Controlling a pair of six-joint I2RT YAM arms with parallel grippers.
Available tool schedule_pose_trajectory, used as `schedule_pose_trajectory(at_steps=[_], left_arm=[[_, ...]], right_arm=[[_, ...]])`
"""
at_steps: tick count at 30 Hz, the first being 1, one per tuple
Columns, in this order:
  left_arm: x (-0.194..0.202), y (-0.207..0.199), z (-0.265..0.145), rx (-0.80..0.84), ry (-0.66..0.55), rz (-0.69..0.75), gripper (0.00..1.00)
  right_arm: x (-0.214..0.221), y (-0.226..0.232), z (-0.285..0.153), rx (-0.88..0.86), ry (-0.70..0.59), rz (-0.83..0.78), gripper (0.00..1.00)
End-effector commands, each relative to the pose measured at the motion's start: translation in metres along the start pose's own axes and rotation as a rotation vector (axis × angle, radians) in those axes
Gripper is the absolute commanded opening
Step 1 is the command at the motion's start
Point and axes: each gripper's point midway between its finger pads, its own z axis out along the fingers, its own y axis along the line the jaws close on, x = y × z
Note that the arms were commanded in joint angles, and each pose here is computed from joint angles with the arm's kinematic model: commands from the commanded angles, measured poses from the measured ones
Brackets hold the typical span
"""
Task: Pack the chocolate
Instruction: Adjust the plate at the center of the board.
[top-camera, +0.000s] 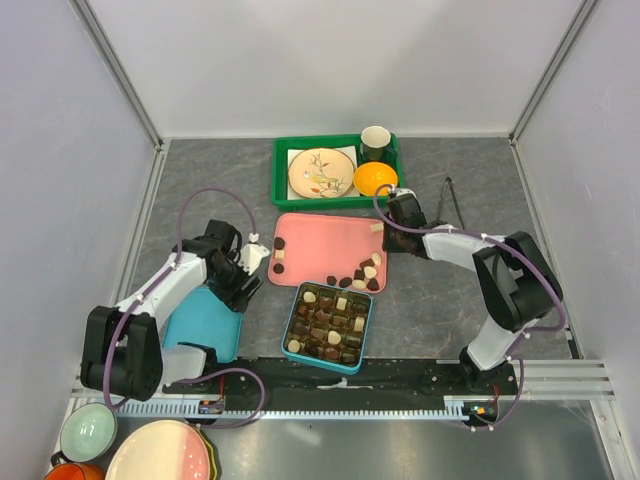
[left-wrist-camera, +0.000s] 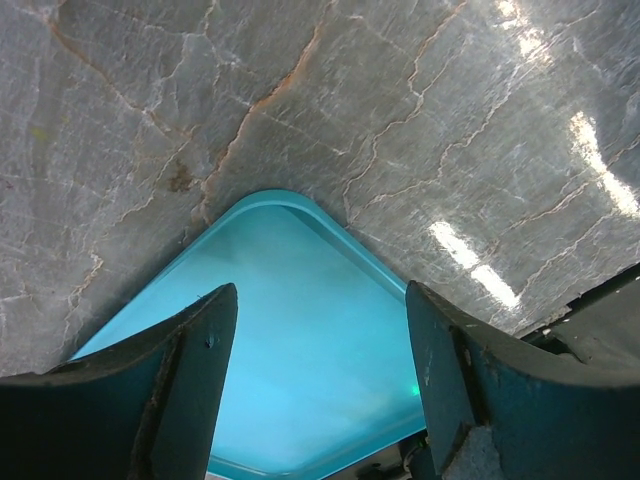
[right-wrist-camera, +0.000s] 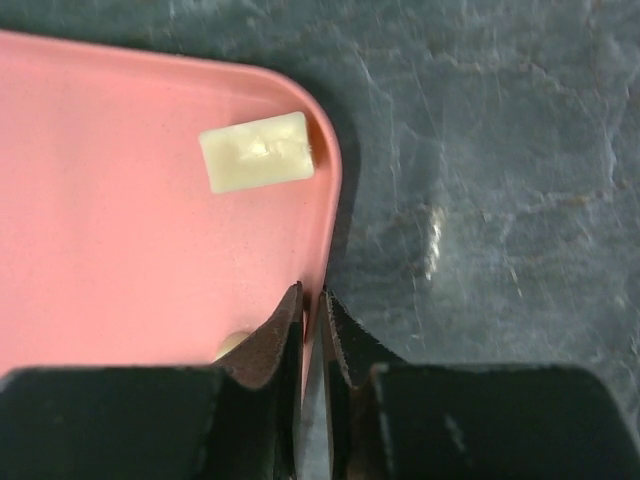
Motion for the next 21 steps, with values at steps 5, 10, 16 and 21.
schedule_pose_trajectory(at_steps=[5,10,16,21], left_arm=[[-0.009,-0.006,0.005,0.02,-0.014,0.035,0.69],[-0.007,-0.01,0.01,0.031,0.01,0.036,0.59],[-0.008,-0.012,0.017,0.048,0.028,0.024,0.46],[-0.009,-0.012,0.024,0.056,0.047,0.015,0.41]], right_arm=[[-0.036,0.003,0.019,0.047,-0.058,-0.037,0.14],[-0.046,-0.007,0.017,0.089,-0.088,-0.023,0.16],[-0.066,-0.005,-0.004,0.073,-0.176,0.0,0.24],[-0.088,0.003,-0.026,0.038,-0.25,0.01,0.25]])
